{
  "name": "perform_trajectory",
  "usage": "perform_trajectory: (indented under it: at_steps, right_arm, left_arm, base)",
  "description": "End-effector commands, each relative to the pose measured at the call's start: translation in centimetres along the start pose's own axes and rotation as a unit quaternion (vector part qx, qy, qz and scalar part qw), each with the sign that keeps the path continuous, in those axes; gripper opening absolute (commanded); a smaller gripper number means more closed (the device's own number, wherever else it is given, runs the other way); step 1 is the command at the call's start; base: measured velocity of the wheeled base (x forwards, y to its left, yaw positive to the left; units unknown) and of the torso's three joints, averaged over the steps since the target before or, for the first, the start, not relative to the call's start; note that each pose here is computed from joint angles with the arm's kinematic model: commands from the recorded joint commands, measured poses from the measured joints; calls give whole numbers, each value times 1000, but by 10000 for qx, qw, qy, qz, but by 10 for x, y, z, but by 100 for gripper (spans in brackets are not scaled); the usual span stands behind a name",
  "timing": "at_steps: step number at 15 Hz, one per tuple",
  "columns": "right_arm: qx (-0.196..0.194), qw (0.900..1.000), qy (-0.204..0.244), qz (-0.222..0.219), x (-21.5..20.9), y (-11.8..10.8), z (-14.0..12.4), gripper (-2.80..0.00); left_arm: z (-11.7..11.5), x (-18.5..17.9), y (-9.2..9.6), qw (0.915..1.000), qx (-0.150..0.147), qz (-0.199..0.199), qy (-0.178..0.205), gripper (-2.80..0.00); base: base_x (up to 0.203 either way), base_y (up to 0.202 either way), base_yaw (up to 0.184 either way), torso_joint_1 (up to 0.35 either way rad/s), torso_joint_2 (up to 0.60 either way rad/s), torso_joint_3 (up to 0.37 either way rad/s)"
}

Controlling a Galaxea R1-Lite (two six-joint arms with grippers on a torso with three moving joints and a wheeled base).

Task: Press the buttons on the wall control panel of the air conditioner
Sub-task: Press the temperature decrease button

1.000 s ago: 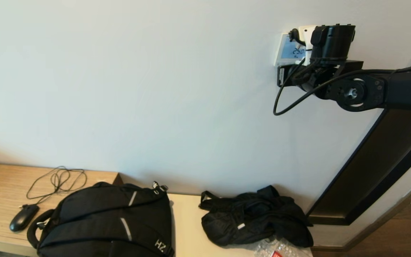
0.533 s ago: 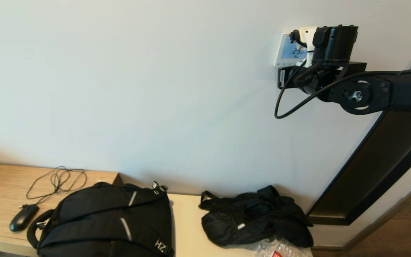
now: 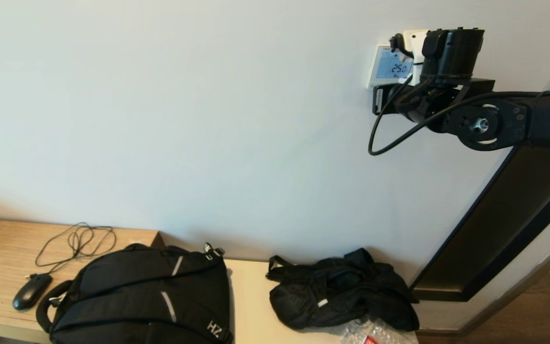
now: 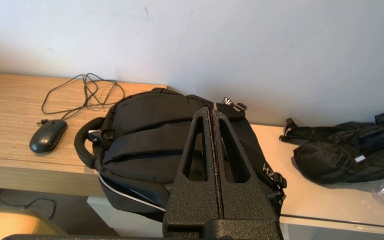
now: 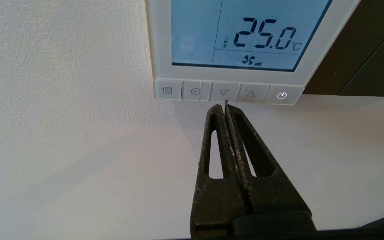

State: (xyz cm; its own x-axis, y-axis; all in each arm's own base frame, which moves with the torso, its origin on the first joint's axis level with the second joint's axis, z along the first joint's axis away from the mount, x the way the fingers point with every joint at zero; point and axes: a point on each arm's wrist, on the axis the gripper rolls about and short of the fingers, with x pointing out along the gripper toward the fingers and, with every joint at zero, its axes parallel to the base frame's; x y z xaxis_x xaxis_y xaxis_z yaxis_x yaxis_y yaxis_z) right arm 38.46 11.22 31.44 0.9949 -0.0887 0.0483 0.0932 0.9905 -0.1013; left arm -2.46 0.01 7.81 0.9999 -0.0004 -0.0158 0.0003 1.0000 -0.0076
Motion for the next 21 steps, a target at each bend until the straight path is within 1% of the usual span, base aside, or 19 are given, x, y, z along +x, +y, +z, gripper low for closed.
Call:
perform_trajectory:
  at_steps: [1, 9, 13, 17, 21]
  right_arm:
    - [-13, 10000, 15, -31, 5, 1, -3, -280]
    - [-43, 10000, 37, -75, 17, 2, -9, -280]
    - [-16, 10000, -9, -25, 12, 5, -4, -280]
    - [-5, 9999, -60, -88, 1, 1, 4, -280]
    - [-9, 9999, -51, -94, 1, 0, 4, -280]
  left_arm:
    - [0, 0, 0, 10000, 0, 2, -2, -280]
    - [0, 0, 0, 10000, 0, 2, -2, -280]
    - [0, 0, 0, 10000, -8, 2, -2, -280]
    - [0, 0, 0, 10000, 0, 2, -2, -280]
    - [0, 0, 0, 10000, -8, 2, 2, -280]
  base:
    - [0, 0, 0, 0, 0, 0]
    - [0, 0, 0, 0, 0, 0]
    - [0, 0, 0, 0, 0, 0]
    - [0, 0, 0, 0, 0, 0]
    - [0, 0, 0, 0, 0, 0]
